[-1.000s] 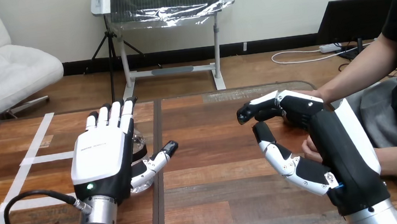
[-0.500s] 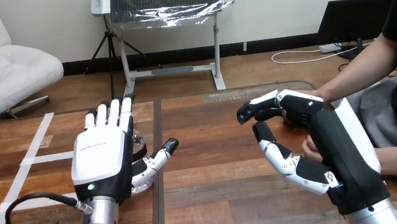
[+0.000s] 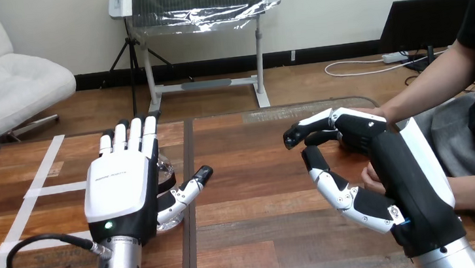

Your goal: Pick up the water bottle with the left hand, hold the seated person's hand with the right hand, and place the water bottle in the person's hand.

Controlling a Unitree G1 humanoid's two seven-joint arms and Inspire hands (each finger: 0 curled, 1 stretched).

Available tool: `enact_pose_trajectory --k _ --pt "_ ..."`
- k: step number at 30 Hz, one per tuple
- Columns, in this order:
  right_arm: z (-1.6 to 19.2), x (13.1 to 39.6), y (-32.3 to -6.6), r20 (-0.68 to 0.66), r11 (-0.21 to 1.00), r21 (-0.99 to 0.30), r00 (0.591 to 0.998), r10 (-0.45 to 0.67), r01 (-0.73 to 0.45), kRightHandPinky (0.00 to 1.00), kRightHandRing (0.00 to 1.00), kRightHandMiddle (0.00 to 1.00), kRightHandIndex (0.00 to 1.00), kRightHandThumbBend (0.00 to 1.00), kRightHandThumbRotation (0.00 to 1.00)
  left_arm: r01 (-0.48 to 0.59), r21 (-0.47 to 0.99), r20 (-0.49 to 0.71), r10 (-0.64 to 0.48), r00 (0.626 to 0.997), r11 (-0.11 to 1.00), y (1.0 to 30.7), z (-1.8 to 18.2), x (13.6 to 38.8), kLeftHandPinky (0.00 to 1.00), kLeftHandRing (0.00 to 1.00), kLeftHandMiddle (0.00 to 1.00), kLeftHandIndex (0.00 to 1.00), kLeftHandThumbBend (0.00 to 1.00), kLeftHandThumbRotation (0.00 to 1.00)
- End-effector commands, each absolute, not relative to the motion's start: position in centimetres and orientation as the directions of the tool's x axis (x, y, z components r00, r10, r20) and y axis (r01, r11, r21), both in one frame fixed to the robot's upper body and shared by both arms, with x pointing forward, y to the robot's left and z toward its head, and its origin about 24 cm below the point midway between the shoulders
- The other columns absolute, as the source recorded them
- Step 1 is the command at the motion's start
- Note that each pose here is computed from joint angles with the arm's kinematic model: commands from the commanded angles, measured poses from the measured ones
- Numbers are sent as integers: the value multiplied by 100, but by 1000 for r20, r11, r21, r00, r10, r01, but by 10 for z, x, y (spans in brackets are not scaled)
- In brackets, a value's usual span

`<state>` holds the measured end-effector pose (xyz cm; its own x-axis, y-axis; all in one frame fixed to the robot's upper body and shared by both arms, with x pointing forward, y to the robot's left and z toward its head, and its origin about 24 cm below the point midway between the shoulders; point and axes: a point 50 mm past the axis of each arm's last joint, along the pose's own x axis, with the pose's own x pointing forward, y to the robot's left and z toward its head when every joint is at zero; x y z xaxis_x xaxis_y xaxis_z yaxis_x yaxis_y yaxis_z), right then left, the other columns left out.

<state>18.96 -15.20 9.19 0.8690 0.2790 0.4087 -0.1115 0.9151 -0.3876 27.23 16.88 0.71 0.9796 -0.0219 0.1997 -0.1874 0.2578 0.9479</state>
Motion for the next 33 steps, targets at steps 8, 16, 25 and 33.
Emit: enact_pose_trajectory --k 8,16,25,33 --pt "106 200 -153 470 912 -400 833 290 -91 62 70 63 55 25 0 -340 892 351 19 936 299 169 31 290 100 100 100 100 68 100" --pt "106 200 -153 468 909 -406 834 291 -89 62 70 63 55 25 0 -399 844 402 72 913 357 169 32 291 100 100 100 100 72 92" --pt "106 200 -153 465 910 -404 835 295 -97 62 70 64 55 25 0 -414 723 399 156 904 553 170 31 293 99 100 100 100 79 81" --pt "106 200 -153 464 911 -400 835 295 -99 62 70 64 55 26 0 -385 622 345 203 916 681 174 29 298 93 99 100 100 83 73"
